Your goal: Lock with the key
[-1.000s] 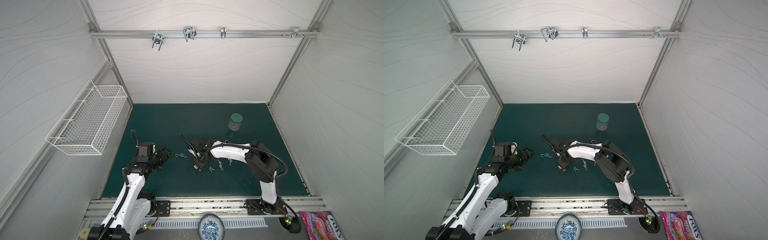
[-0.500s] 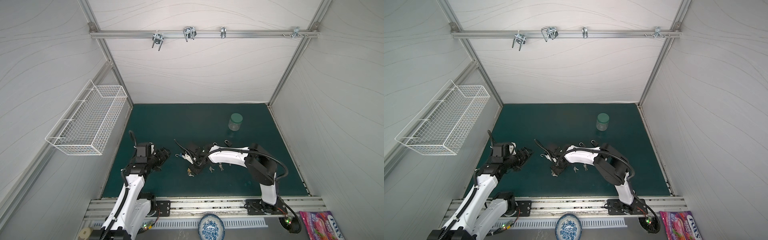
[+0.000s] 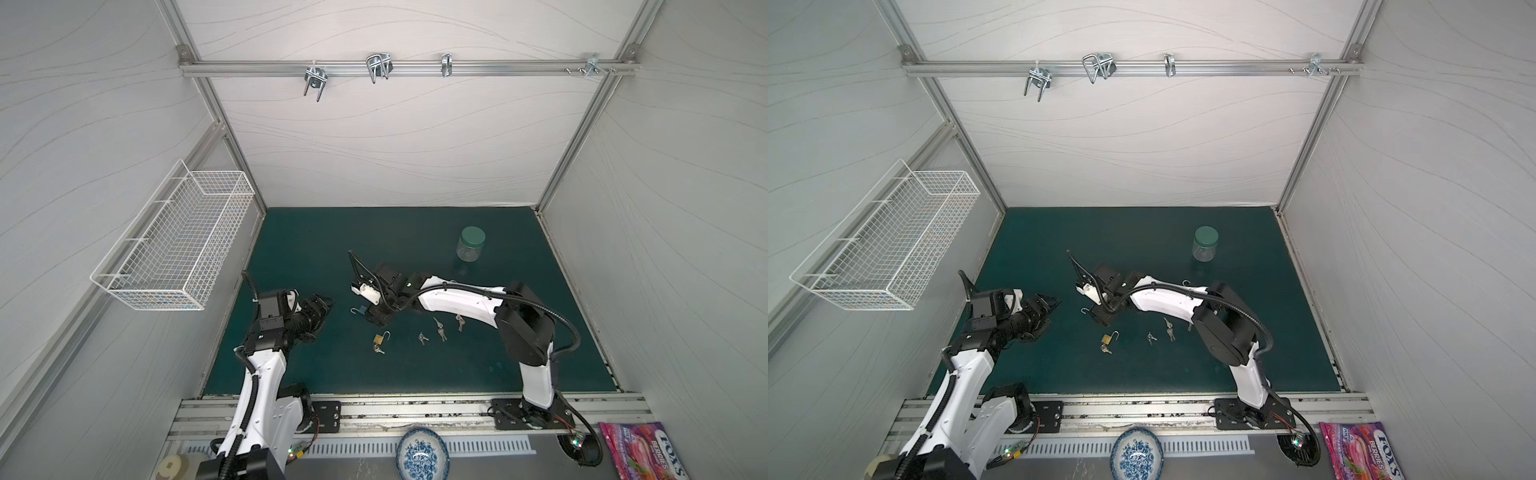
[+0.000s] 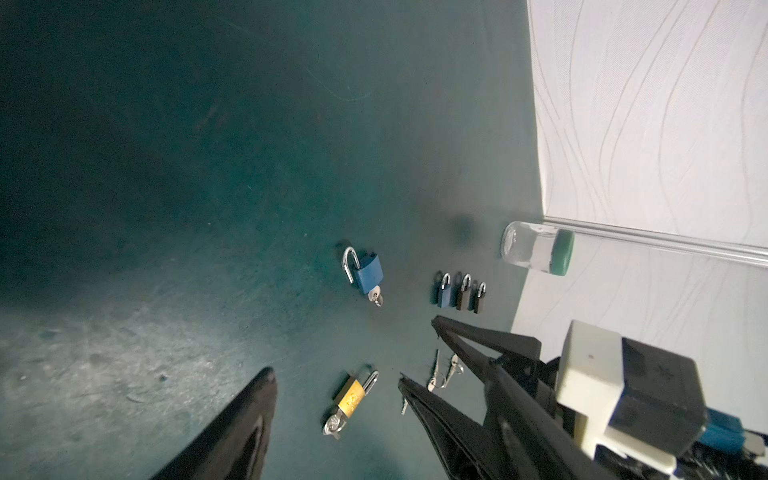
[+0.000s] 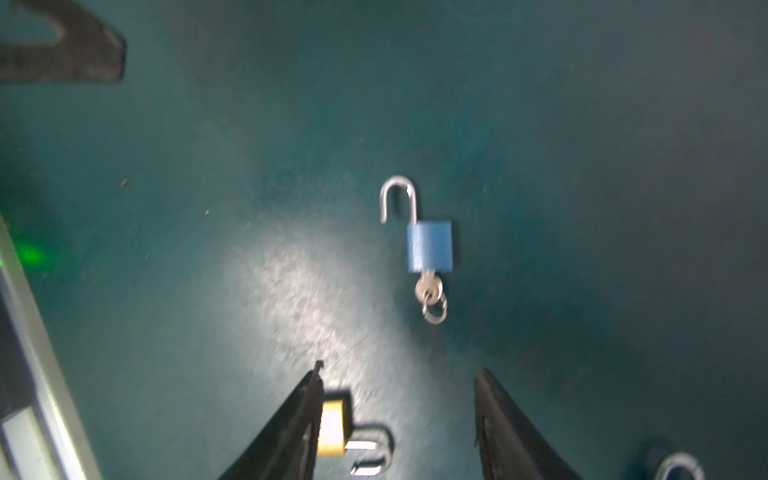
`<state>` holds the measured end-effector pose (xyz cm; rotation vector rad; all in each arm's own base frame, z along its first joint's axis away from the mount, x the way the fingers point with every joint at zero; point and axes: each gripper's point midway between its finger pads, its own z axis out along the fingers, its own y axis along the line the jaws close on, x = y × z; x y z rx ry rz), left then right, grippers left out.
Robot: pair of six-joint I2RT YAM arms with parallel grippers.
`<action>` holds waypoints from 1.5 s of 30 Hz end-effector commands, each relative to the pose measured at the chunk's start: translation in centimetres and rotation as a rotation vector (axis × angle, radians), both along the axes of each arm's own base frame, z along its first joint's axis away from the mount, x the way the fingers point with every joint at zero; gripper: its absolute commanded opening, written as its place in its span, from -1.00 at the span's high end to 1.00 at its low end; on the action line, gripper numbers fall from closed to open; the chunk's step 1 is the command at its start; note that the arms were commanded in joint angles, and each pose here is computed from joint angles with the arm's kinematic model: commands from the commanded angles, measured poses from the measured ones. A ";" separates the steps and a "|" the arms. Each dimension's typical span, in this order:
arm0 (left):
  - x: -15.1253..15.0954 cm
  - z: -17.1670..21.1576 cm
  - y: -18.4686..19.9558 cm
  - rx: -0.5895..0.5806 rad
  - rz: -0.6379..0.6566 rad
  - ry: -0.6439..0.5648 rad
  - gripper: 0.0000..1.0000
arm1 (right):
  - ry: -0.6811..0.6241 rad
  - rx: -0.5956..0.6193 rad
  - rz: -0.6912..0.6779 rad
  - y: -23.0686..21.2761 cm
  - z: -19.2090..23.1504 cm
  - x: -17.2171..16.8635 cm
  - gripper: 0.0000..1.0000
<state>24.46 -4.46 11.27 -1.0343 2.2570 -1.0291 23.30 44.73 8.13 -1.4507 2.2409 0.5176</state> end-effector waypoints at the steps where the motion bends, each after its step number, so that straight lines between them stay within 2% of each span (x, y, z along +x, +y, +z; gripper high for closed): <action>1: 0.7 1.2 0.1 -0.083 0.009 -0.056 -0.57 | -0.013 -0.055 0.120 0.5 -1.7 0.4 -0.20; 11: 1.3 1.2 1.0 -0.217 0.053 -0.078 -0.57 | -0.030 -0.125 0.195 2.4 -3.8 2.1 -0.22; 17: 1.4 1.3 1.2 -0.222 0.055 -0.080 -0.57 | -0.018 -0.147 0.200 2.7 -4.8 2.5 -0.21; 34: 1.5 1.2 1.1 -0.227 0.045 -0.078 -0.55 | 0.011 -0.196 0.195 2.2 -7.0 2.5 -0.02; 45: 1.3 1.4 1.0 -0.223 0.045 -0.086 -0.55 | 0.012 -0.201 0.188 2.1 -7.1 2.0 0.39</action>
